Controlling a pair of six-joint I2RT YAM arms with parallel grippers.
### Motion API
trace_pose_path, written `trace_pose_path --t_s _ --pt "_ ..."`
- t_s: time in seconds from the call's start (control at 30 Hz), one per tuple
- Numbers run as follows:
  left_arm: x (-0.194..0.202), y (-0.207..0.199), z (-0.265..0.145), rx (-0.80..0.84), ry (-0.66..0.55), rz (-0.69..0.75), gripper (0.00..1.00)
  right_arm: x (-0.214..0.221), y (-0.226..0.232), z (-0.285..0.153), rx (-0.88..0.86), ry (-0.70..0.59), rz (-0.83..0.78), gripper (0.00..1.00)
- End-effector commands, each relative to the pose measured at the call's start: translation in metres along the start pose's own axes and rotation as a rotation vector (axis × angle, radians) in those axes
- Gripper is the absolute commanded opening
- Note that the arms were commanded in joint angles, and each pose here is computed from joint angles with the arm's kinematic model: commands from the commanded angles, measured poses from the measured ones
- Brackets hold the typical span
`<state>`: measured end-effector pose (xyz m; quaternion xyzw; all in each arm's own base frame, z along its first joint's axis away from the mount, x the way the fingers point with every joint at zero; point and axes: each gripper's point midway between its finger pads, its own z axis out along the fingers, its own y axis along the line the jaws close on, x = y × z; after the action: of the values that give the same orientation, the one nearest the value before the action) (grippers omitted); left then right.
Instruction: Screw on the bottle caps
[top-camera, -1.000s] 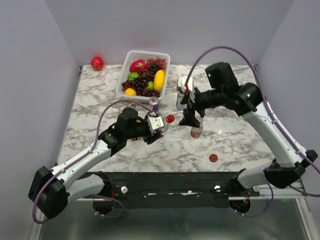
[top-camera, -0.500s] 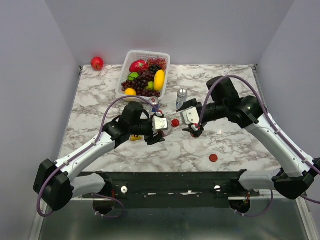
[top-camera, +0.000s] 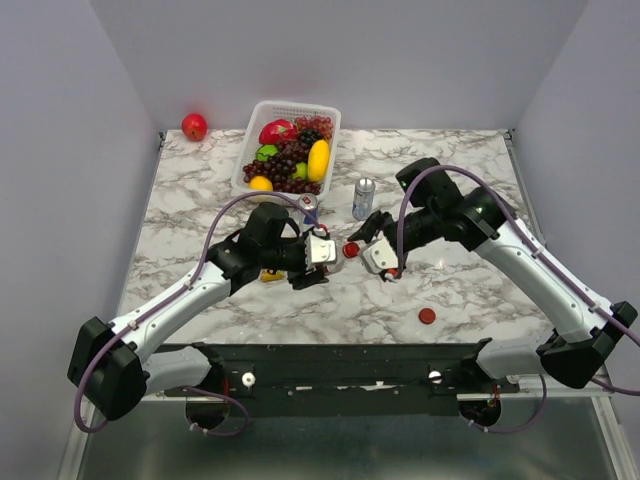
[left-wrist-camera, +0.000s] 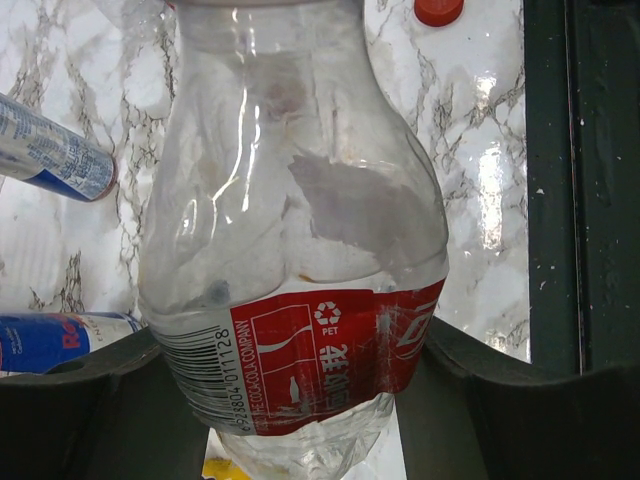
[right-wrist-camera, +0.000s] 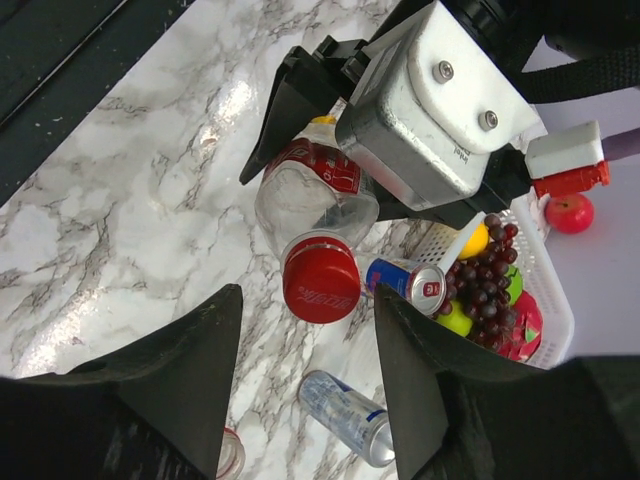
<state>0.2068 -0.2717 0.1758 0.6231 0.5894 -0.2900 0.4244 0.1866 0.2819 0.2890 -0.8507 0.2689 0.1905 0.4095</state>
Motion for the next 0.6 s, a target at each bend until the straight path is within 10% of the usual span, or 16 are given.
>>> trace_pose_path --t_s 0.0,0.33,0.57 --pt "-0.014 0.004 -0.002 0.018 -0.020 0.047 0.00 -0.011 -0.003 0.002 -0.012 -0.039 -0.063 0.61" --pt "-0.017 0.012 -0.003 -0.007 -0.015 0.066 0.00 -0.001 -0.006 0.009 -0.034 -0.017 -0.013 0.36" --pt "-0.036 0.055 -0.021 -0.293 -0.084 0.123 0.00 0.017 -0.042 0.020 0.042 0.024 0.480 0.17"
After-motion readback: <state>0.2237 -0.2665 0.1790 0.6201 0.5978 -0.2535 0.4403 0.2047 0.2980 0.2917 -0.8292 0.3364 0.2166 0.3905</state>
